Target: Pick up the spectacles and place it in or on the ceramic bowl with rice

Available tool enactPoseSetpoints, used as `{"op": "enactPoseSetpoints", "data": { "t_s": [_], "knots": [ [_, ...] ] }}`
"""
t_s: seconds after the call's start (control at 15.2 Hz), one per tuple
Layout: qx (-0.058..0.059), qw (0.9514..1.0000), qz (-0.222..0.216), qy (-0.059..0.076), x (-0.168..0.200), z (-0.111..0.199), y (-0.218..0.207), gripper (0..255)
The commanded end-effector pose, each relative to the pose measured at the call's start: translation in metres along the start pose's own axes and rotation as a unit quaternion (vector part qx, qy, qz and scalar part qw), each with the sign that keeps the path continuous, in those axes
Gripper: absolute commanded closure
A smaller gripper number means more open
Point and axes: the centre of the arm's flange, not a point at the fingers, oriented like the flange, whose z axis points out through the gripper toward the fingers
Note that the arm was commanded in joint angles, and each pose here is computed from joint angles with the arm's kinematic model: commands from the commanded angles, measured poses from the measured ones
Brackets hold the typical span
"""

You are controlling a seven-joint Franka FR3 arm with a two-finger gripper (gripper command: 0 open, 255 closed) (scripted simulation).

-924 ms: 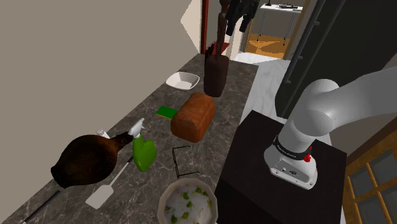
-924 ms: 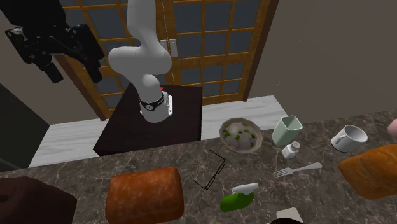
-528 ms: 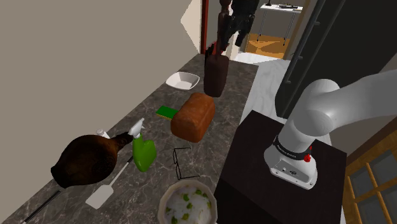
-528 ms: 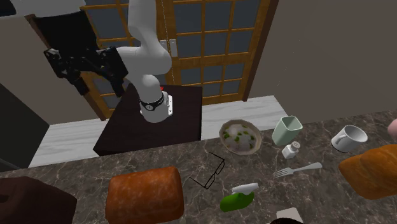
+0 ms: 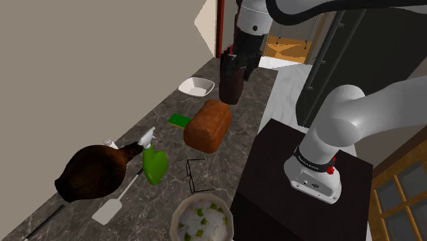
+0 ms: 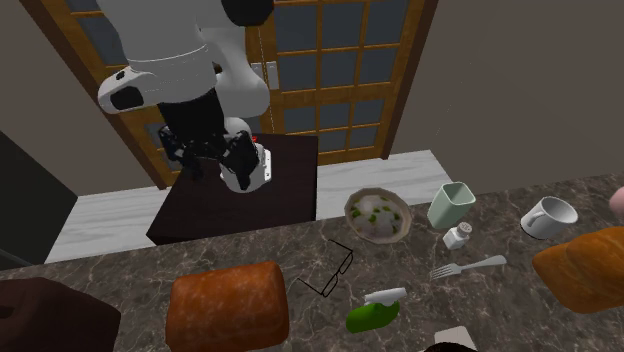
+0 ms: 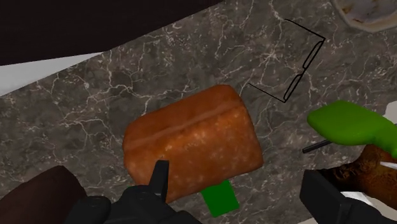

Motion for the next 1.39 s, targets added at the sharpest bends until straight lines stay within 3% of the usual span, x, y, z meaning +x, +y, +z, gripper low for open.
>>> {"op": "enactPoseSetpoints", "data": {
  "t_s": [0.0, 0.66, 1.32],
  "knots": [
    [0.0, 0.9999, 0.017, -0.002, -0.004, 0.023, -0.012, 0],
    [-0.002, 0.9957, 0.092, -0.012, -0.028, 0.13, -0.084, 0],
    [-0.003, 0.9858, 0.166, -0.022, -0.044, 0.237, -0.159, 0]
  ]
}}
